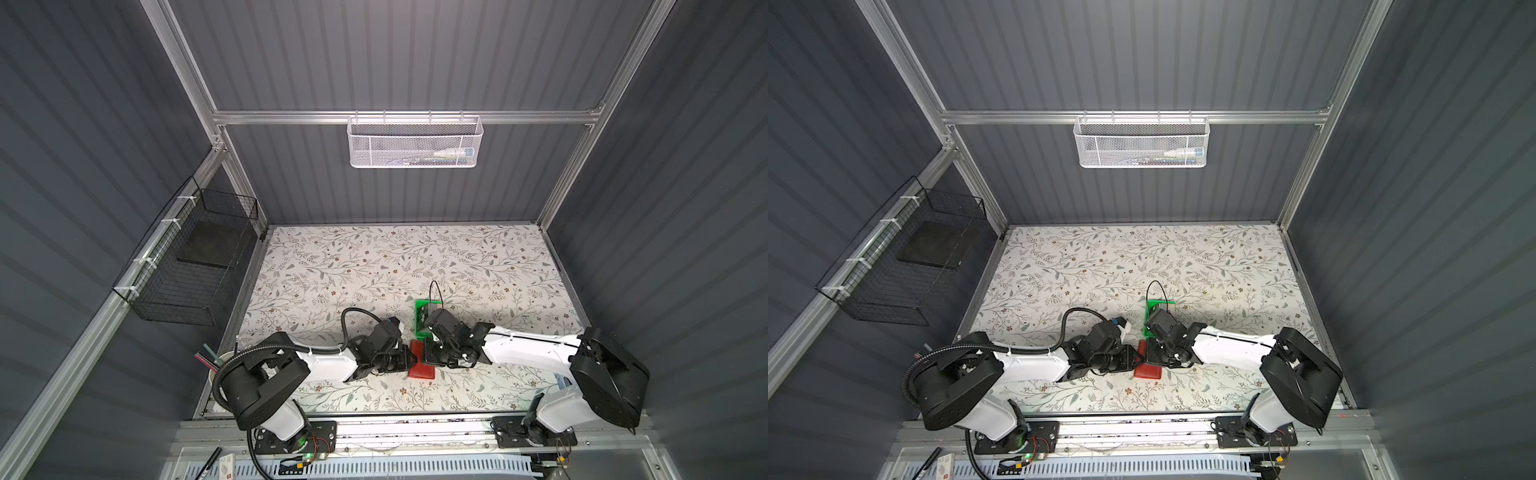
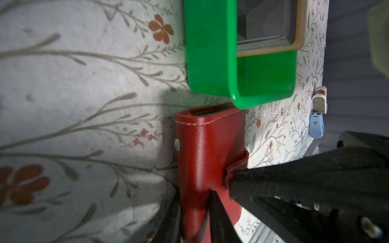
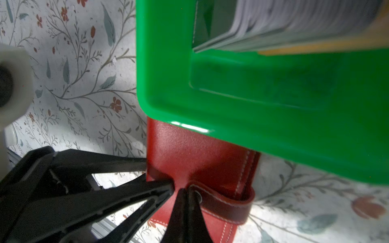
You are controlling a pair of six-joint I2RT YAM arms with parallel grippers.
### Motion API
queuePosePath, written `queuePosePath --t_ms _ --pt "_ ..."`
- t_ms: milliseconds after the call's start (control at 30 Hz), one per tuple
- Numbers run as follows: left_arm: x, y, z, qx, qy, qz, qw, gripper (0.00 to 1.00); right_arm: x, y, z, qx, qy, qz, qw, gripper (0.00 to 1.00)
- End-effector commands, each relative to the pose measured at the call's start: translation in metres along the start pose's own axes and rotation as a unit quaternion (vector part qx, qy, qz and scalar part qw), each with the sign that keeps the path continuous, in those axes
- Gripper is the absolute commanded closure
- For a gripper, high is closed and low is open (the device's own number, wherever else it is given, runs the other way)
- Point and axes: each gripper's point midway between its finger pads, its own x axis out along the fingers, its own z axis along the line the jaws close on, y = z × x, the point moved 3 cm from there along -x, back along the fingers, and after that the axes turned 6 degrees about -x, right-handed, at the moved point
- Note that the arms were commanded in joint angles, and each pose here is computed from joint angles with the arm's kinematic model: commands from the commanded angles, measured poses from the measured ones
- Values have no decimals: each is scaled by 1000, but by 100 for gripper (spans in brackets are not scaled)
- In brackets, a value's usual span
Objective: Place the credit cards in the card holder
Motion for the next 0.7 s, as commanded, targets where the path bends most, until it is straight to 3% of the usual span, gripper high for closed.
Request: queuePosePath --t_ms 0,300,467,667 --pt "-1 31 45 -19 -83 48 995 76 13 16 -26 10 60 28 998 100" --pt "-1 31 45 -20 -83 47 995 76 15 15 -28 17 72 33 997 100" --pt "-3 31 46 -22 -85 44 995 76 -2 1 -9 2 34 -2 999 80" --pt "-7 31 46 -23 -84 40 995 76 -27 -9 7 -24 7 -27 999 69"
